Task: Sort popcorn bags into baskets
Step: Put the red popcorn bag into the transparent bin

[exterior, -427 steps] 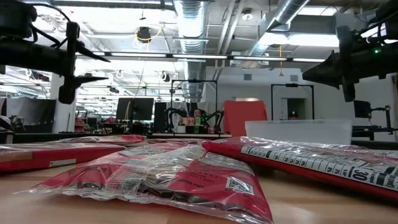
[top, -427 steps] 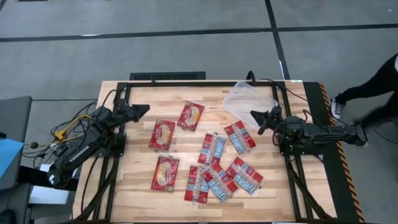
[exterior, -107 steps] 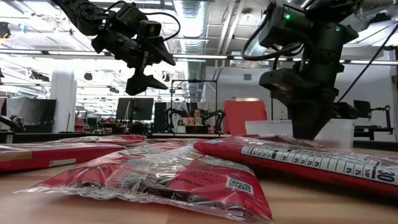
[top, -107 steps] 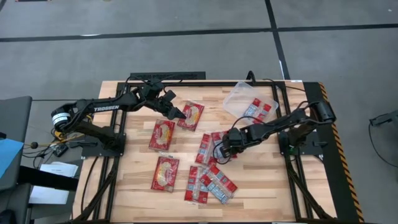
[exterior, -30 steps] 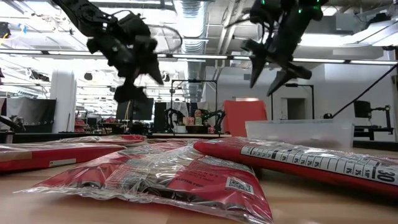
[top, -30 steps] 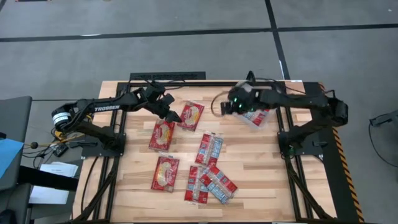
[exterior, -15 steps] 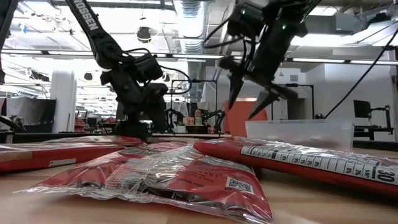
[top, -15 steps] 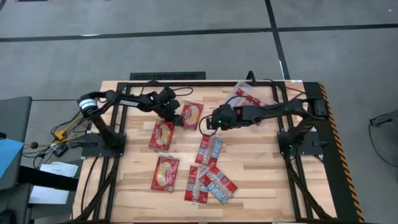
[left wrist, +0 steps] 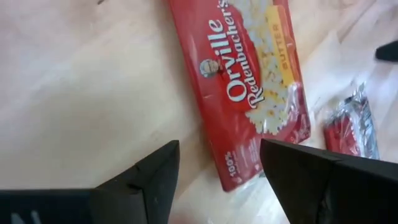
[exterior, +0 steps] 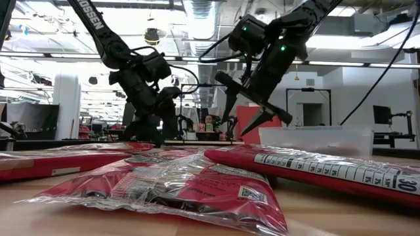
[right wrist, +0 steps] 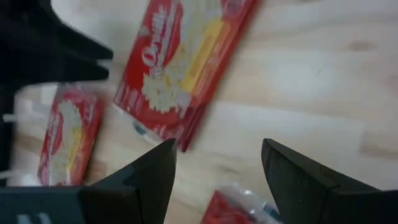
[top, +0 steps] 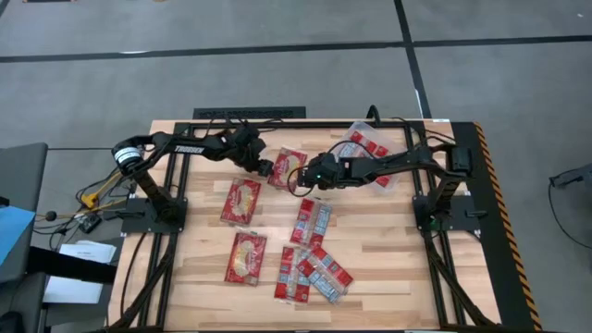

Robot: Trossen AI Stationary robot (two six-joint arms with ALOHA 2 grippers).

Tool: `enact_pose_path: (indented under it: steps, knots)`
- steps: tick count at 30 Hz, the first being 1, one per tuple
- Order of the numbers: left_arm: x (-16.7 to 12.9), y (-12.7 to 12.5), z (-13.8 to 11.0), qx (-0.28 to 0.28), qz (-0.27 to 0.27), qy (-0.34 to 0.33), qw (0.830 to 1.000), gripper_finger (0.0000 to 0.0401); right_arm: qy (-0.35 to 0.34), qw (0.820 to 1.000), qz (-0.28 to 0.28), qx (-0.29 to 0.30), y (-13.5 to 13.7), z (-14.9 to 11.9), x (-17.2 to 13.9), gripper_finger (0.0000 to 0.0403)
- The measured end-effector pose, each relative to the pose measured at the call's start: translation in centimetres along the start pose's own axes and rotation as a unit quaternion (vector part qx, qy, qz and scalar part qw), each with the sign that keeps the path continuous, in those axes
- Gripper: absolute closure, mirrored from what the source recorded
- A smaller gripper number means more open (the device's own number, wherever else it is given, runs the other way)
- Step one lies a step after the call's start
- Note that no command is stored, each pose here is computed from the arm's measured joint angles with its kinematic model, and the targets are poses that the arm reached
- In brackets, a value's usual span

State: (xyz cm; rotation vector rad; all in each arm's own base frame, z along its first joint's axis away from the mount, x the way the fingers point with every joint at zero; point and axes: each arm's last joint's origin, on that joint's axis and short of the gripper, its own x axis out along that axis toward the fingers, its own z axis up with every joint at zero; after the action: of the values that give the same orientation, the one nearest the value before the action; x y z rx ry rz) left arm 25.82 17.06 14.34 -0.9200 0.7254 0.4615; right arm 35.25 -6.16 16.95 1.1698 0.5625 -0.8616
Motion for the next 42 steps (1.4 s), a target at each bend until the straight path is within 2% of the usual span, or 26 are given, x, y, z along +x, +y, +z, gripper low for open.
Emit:
enact_pose_path:
  steps: [6,12,15,20,26,33,42]
  knots:
    - [0.0,0.1,0.2,0.021,0.03,-0.024,0.999,0.0189,0.017,1.0,0.017,0.014,-0.5,0.0,2.8,0.0143]
    - [0.0,0.3,0.4,0.037,0.065,-0.045,0.996,0.019,0.015,0.999,0.028,0.028,-0.6,0.5,3.7,0.0143]
    - [0.0,0.1,0.5,0.043,0.06,-0.052,0.996,0.0198,0.011,0.999,0.028,0.029,-0.7,0.9,3.7,0.0143]
    - [0.0,-0.3,0.5,0.045,-0.003,-0.033,0.998,0.0256,0.013,0.999,0.027,0.032,-0.9,1.3,3.8,0.0143]
    - [-0.1,-1.0,1.3,0.064,-0.063,-0.057,0.994,0.0383,0.018,0.999,0.028,0.026,-0.9,1.3,3.8,0.0143]
    - [1.0,-0.1,1.0,0.068,-0.031,-0.048,0.996,0.04,0.02,0.999,0.029,0.024,-0.9,1.4,3.8,0.0143]
    - [3.8,1.5,0.0,0.032,-0.036,-0.004,0.999,0.0401,0.014,0.999,0.035,0.026,-0.9,1.9,3.8,0.0143]
